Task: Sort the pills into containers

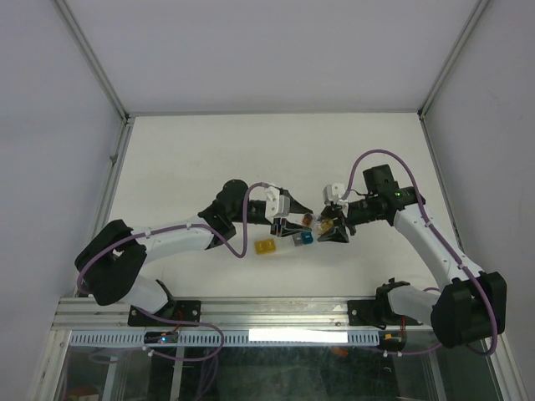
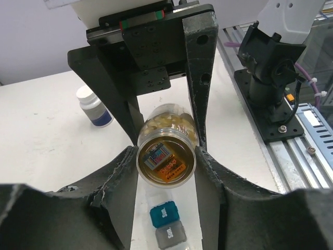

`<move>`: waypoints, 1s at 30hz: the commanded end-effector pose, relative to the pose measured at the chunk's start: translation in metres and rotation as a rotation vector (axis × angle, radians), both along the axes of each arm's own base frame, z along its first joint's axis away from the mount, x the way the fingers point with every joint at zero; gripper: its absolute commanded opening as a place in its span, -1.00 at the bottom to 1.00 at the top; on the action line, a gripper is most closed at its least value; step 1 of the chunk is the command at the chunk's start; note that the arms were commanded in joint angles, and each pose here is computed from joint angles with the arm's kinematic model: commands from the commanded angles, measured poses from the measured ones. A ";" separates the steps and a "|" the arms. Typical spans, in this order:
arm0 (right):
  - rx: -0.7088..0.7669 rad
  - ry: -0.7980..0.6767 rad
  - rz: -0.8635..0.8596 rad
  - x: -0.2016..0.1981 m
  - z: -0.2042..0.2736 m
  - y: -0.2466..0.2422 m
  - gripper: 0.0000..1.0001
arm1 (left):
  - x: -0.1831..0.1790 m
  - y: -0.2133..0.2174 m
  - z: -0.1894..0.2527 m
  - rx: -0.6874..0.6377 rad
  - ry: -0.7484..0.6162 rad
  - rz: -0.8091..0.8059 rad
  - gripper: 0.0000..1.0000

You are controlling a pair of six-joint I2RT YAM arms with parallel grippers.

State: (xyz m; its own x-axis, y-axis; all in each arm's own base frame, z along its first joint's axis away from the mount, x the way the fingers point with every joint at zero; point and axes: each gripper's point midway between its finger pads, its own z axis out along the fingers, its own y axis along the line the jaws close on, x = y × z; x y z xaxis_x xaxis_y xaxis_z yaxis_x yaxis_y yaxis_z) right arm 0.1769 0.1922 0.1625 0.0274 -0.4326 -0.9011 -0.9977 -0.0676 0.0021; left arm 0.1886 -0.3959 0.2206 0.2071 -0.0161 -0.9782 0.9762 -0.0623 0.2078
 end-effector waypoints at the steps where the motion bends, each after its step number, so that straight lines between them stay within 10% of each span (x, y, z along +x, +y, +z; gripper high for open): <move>1: 0.056 -0.022 0.034 -0.002 0.016 0.007 -1.00 | 0.014 -0.001 0.031 -0.068 -0.042 0.025 -0.49; 9: 0.034 -0.009 -0.011 0.007 0.013 0.007 -1.00 | 0.011 0.007 0.053 -0.149 0.195 0.086 -1.00; 16: 0.031 0.031 -0.023 0.010 0.010 0.008 -1.00 | 0.015 0.032 0.072 -0.322 0.616 0.273 -1.00; 30: 0.091 0.014 -0.050 0.011 0.028 0.002 -1.00 | 0.071 0.118 0.020 -0.398 0.950 0.658 -1.00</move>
State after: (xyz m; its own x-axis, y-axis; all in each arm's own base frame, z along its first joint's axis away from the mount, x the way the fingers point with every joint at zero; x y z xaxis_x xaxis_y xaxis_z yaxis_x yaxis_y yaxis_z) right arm 0.1852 0.1906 0.1592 -0.0756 -0.4263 -0.9014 -0.9963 -0.0058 0.0863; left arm 0.2239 -0.3203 0.2662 -0.4132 -0.4137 -0.8112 0.7501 0.3504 -0.5608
